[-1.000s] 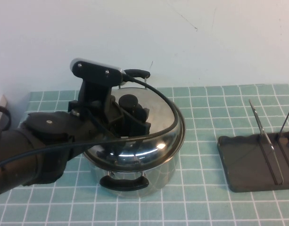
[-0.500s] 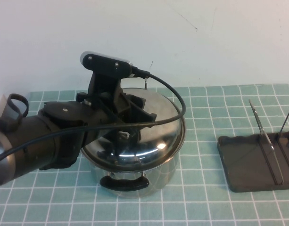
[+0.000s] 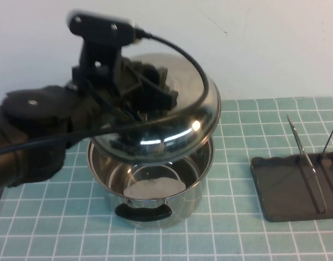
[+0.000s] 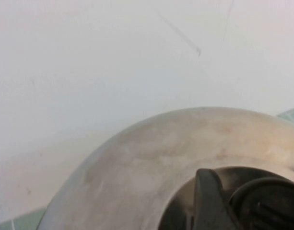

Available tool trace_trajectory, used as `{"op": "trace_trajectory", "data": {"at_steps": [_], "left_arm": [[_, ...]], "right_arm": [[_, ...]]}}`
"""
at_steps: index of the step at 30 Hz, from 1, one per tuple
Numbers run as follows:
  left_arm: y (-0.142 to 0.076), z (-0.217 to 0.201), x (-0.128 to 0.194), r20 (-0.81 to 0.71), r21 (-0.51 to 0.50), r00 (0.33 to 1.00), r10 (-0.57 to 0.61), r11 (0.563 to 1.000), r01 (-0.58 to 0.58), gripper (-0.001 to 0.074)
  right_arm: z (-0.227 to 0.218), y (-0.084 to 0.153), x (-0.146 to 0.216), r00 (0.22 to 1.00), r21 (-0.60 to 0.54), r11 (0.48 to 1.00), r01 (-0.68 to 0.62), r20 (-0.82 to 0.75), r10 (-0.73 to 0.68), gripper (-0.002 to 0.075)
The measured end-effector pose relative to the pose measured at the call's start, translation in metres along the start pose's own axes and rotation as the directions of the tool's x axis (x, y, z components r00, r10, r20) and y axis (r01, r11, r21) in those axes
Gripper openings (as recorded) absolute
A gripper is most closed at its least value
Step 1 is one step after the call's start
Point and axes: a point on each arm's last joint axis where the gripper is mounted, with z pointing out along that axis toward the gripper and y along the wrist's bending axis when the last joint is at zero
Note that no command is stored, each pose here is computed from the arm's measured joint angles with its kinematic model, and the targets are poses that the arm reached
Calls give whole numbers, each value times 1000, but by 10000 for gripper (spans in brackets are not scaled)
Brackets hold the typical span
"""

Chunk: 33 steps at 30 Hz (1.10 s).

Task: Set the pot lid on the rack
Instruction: Hand over the pot lid

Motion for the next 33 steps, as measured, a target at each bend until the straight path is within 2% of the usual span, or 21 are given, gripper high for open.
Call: {"op": "trace_trajectory", "data": {"at_steps": [4, 7, 11, 16, 21, 25, 28, 33], "left_arm": [[-1, -23, -25, 88, 24, 996, -34, 999, 32, 318], [-3, -35, -34, 116, 58, 987, -109, 993, 103, 318], [-6, -38, -35, 101, 104, 972, -212, 974, 202, 318], [-17, -33, -30, 49, 214, 965, -256, 947, 240, 318], [-29, -30, -27, 3, 332, 968, -250, 914, 235, 318], [-30, -27, -24, -13, 345, 969, -246, 909, 235, 318], [-30, -26, -22, -21, 344, 967, -253, 906, 244, 318], [-30, -25, -22, -33, 343, 960, -280, 898, 274, 318]], "right_arm": [[0, 1, -1, 1000, -8, 1000, -21, 13, 21, -2], [0, 1, -2, 999, -14, 999, -37, 23, 37, -2], [0, 1, -3, 1000, -14, 1000, -12, 27, 13, -2], [0, 5, -1, 999, -51, 998, -45, 10, 46, -2], [-10, 32, -21, 997, -204, 977, 67, 56, -57, -2], [-10, 56, -43, 993, -278, 954, 108, 74, -91, 10], [-1, 74, -57, 994, -342, 933, 112, 38, -105, 57], [25, 103, -79, 979, -447, 879, 165, -33, -201, 188]]}}
